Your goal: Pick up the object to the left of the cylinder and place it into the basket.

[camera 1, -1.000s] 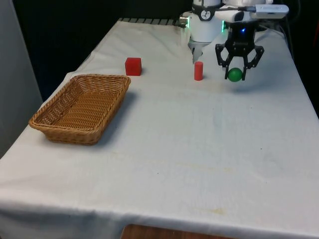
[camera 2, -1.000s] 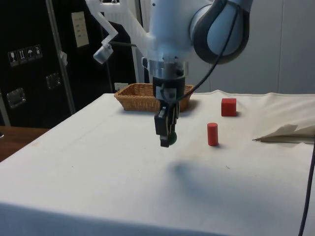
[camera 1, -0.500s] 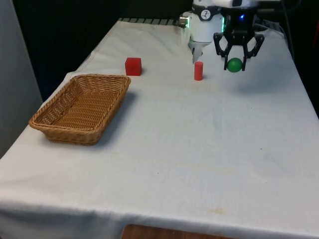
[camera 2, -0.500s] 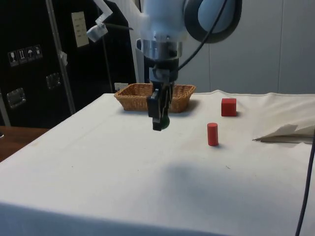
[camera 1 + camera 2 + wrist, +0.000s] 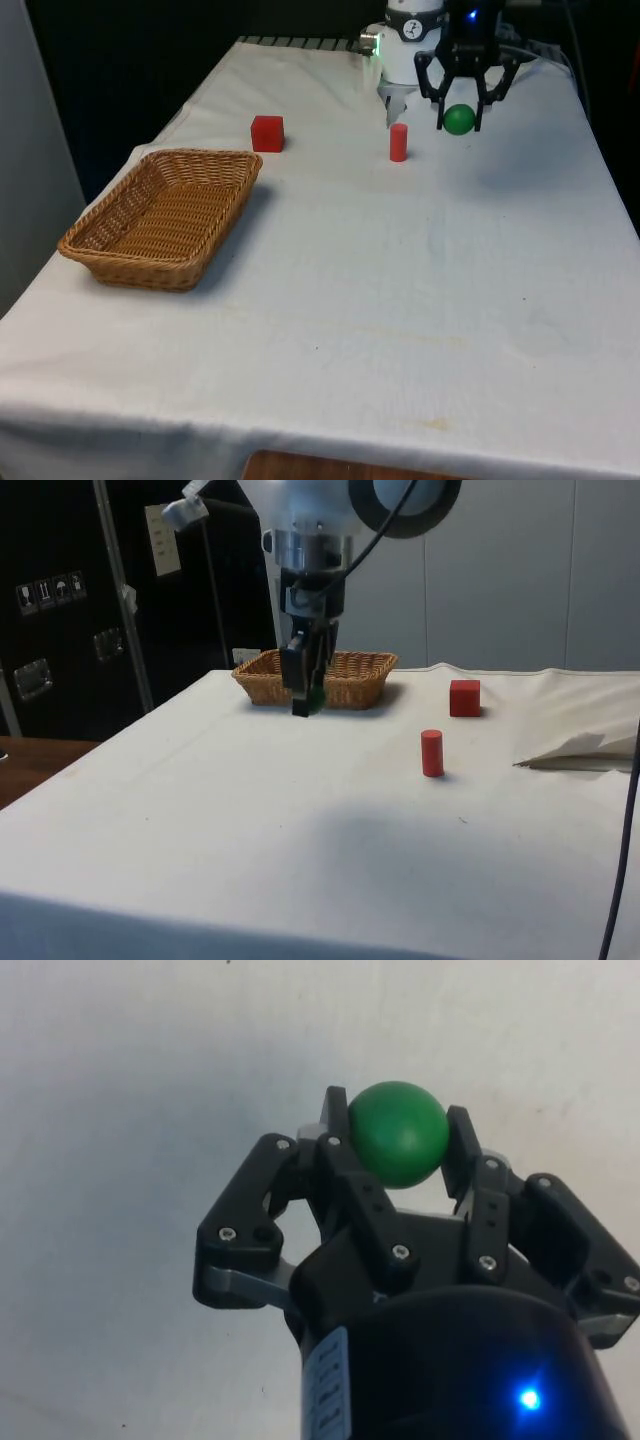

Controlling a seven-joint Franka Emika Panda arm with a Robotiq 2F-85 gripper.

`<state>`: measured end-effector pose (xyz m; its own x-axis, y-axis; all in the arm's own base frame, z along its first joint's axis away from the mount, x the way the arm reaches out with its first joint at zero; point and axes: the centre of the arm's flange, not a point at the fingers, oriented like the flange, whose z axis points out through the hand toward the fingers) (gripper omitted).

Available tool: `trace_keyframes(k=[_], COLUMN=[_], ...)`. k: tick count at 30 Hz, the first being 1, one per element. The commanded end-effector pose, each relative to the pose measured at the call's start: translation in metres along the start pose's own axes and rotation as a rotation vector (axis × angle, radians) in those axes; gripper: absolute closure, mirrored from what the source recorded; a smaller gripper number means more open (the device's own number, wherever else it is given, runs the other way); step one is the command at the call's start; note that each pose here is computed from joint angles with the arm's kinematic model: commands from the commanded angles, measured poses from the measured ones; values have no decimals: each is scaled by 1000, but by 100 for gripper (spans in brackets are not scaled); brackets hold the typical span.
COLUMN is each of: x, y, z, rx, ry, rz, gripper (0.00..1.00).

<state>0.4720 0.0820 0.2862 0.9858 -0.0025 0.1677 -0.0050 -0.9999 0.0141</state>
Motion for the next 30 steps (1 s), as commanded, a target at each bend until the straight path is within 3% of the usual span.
trace_keyframes(k=[1,22,30], x=[2,38,51], y=[3,46,67], z=[-3,-23,-25], rx=[0,-18,-42], ry=[-4,26,45], rz=[1,22,30], gripper=[100,100,100])
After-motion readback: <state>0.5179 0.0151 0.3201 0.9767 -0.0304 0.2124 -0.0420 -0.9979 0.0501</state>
